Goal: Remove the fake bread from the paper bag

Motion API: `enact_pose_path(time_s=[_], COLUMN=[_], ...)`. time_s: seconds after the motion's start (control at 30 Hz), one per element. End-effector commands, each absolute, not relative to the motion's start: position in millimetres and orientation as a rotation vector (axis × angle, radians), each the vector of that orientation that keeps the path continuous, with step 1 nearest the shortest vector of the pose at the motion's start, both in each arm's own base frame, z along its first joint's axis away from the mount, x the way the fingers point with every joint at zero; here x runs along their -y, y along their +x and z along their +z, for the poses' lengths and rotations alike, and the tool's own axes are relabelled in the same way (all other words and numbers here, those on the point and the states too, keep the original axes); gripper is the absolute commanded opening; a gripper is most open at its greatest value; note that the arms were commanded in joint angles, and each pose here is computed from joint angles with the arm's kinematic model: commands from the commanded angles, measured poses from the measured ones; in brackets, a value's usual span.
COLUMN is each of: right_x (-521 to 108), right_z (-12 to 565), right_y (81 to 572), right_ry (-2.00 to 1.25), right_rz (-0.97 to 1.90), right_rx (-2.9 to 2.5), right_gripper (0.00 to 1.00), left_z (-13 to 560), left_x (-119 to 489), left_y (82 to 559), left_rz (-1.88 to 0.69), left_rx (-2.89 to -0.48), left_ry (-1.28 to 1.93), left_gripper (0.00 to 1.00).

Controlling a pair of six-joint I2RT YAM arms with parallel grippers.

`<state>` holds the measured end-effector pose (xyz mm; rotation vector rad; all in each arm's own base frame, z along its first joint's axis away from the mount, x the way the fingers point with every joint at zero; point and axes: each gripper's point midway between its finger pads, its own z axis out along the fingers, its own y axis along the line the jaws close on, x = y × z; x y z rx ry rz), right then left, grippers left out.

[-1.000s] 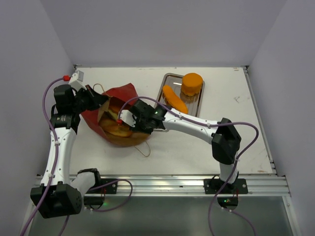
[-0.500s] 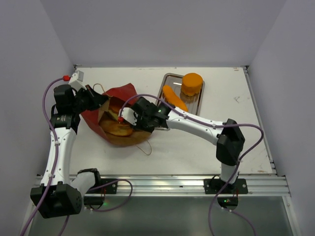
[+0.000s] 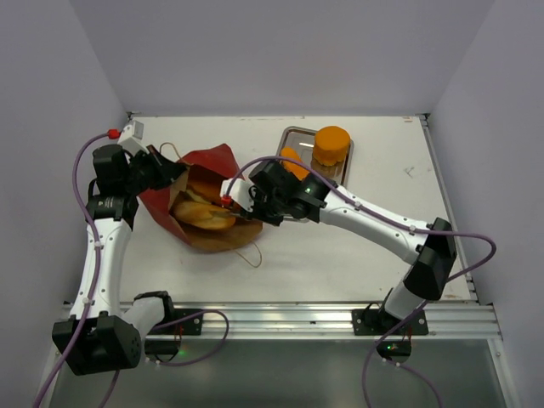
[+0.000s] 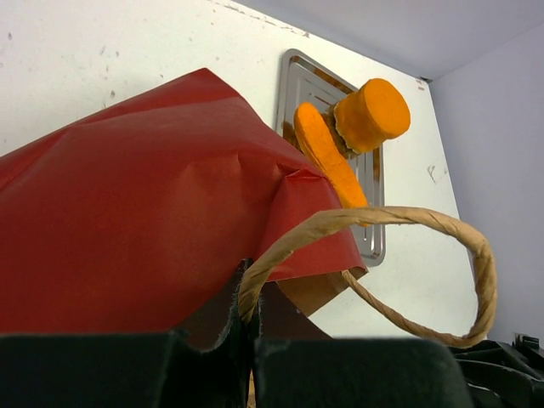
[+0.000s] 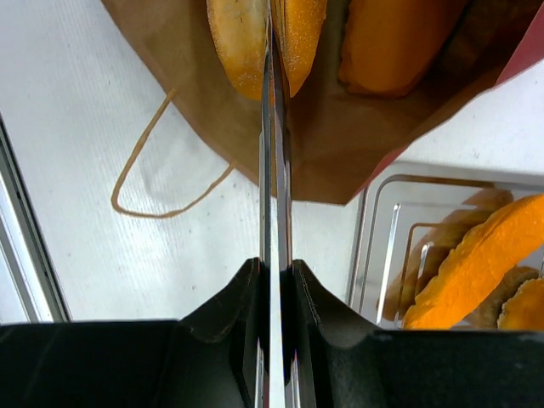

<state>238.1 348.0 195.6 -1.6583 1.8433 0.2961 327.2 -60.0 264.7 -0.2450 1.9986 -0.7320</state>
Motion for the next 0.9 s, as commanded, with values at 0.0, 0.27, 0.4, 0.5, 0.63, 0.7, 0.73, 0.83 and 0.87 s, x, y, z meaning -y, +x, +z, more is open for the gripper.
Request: enact_pose_path(time_s=[0.0,0.27,0.4,0.5,0.63,0.7,0.73,0.83,0.87], right_x=[-337,-291,-271,-257,-240,-234,-230,-218,-215], right_z=[224,237,252,263,275,284,287,300,303], right_y=[231,221,213,207,199,193,192,190,189], right_ry=[-1.640,-1.615,-1.583,-1.563,-1.532,-1.511,-1.498,-1.439,-1.424], right_rz=[0.339,0.331,0.358,0.371,0.381,0.398,0.399,0.409,0.413], right_rx=[-1.762,-1.738,-1.704,-1.674,-1.633,-1.603,-1.603,-1.584,-1.581], right_gripper=[0.00,0.00,0.00,0.00,0.00,0.00,0.00,0.00,0.00], left_z=[281,287,286,288,290,288,288,286,286], left_x=[53,45,40,35,32,29,29,26,25], left_y=[336,341,344,347,352,356,357,360,361], left_rz=[-0.694,-0.649,-0.630,-0.613,-0.600,-0.592,-0.589,-0.577,-0.573], left_rx=[-1.958,-1.942,-1.935,-1.924,-1.916,-1.919,-1.921,-1.928,-1.929], left_ry=[-0.254,-0.295,-0.334,-0.365,-0.396,-0.413,-0.416,-0.432,-0.433], left_gripper=[0.00,0.00,0.00,0.00,0.00,0.00,0.00,0.00,0.00])
